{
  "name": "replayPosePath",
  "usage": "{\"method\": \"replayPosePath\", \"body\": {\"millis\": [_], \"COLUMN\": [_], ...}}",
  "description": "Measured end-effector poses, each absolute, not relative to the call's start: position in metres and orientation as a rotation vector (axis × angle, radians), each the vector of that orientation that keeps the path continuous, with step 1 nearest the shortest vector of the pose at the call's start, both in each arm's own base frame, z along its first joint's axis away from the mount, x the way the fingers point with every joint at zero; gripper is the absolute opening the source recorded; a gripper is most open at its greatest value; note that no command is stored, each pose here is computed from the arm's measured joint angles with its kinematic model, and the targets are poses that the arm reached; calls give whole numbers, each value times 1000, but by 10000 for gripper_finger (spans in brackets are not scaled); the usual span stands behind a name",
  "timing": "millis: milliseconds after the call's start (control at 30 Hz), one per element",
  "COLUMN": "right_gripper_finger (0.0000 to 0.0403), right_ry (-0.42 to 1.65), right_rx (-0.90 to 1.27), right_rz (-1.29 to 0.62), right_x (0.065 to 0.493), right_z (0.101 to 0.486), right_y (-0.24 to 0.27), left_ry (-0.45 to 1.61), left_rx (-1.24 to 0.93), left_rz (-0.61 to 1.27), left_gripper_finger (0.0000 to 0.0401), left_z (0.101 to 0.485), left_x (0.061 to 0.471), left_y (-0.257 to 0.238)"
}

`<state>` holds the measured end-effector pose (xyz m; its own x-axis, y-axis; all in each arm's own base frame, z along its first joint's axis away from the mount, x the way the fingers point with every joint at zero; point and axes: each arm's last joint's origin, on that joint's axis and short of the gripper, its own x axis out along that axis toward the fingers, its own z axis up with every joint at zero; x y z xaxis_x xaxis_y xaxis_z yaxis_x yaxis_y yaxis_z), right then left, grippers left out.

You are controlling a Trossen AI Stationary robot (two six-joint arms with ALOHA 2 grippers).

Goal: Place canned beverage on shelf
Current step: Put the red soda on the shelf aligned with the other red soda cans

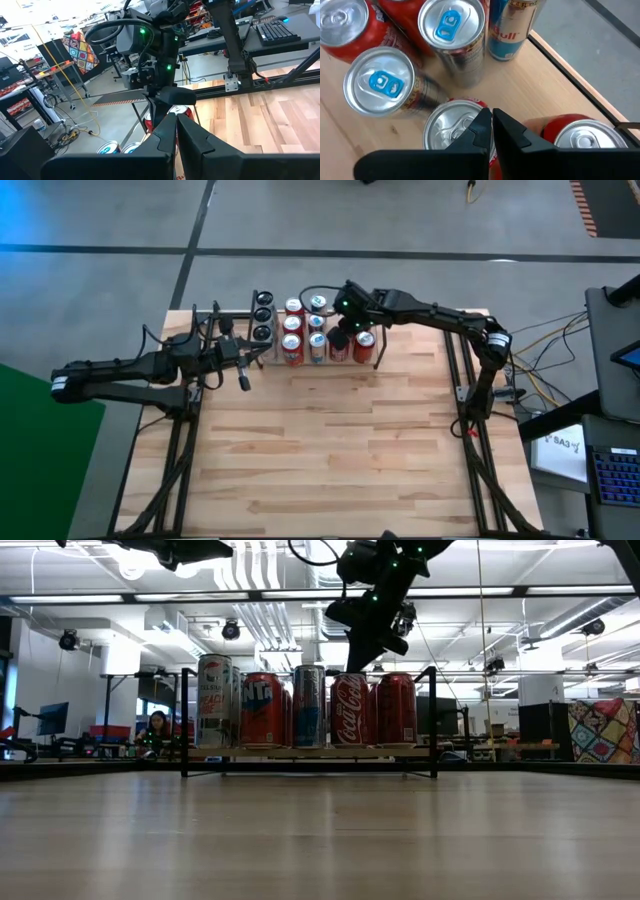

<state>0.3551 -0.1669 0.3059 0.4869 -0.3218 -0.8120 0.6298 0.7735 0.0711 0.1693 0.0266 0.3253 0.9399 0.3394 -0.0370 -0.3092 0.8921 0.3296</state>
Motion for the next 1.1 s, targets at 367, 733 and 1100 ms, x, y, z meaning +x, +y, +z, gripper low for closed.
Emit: {"method": "replayPosePath", "body": {"millis": [367, 733, 1100], "right_gripper_finger": [9, 9, 9], "right_ry": [940, 977, 977], "right_rx": [403, 420, 426], "right_rz": [-584, -588, -576], "right_x": [356, 356, 358], "right_z": [303, 301, 301], "right_y": [-155, -146, -140], "left_ry": [94, 95, 94], "left_rx": [320, 305, 300], "left_rz": [337, 337, 337], "left_gripper_finger": [0, 0, 0], "left_z": [325, 325, 325], "left_x": [169, 169, 169], "left_y": [27, 27, 27]}}
